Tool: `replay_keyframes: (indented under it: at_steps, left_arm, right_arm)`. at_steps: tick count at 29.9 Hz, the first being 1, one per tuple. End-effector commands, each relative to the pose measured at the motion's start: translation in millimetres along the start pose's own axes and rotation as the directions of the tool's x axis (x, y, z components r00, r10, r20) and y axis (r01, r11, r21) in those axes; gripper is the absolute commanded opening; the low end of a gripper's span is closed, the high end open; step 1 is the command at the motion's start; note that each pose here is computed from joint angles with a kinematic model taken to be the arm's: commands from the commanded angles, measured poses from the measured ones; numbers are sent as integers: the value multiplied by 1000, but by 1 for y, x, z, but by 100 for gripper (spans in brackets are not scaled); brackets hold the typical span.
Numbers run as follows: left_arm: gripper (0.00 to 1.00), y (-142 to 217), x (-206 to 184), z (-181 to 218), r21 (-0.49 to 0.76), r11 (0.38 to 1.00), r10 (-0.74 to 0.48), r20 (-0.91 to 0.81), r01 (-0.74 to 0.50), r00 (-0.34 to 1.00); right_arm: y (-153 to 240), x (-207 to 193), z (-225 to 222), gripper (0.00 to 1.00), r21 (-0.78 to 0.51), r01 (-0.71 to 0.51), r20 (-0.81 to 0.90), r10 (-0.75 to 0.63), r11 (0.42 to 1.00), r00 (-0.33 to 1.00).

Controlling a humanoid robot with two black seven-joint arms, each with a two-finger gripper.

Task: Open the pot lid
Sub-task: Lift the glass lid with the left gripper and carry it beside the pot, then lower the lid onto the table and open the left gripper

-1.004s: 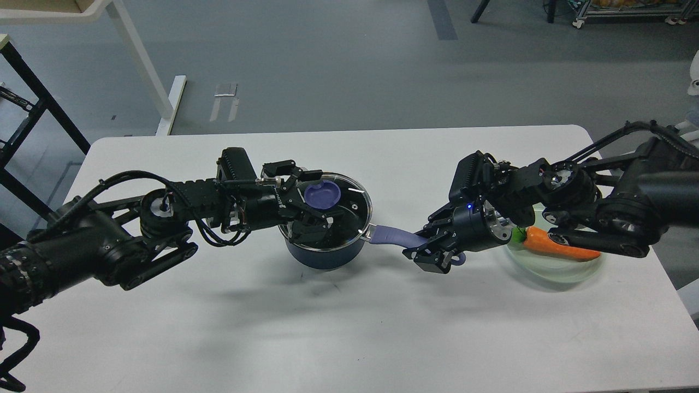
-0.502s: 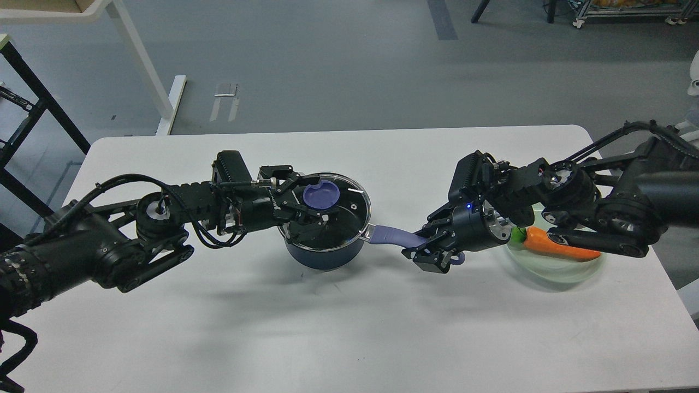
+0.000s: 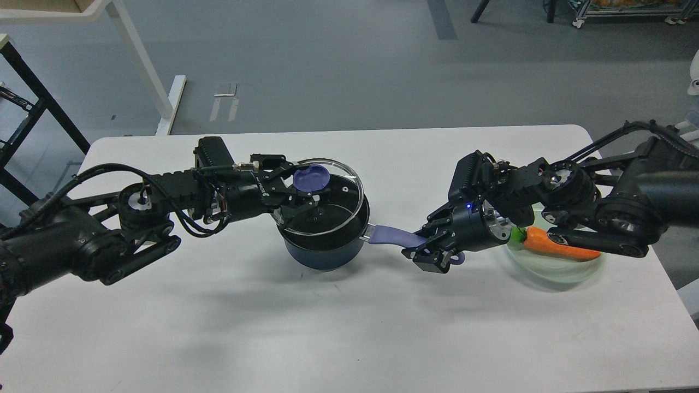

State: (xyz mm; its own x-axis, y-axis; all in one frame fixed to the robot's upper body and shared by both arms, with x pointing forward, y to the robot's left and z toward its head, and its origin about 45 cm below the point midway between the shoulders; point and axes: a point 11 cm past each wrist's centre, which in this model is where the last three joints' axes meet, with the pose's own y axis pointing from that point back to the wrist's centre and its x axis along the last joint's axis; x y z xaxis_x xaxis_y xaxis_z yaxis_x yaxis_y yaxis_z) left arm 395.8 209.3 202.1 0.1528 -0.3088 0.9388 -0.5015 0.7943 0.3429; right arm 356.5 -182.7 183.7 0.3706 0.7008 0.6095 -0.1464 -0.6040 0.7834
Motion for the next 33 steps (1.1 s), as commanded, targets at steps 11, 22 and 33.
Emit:
replay_keyframes:
  at_steps: [11,22,33]
  left_arm:
    - [27,147,-52,-54,243,959,-148,-12,147,989]
    - [29,188,-127,-35,295,934,-190,-70,202,979]
    - [34,184,-154,-28,302,922,-215,-116,241,970]
  right_arm:
    - [0,-1,0,29,-1,3,0,-3,1000,1000]
    - [1,2,1,29,-4,1,-6,-1,1000,1000]
    - [2,2,2,29,-5,-1,-4,1,1000,1000]
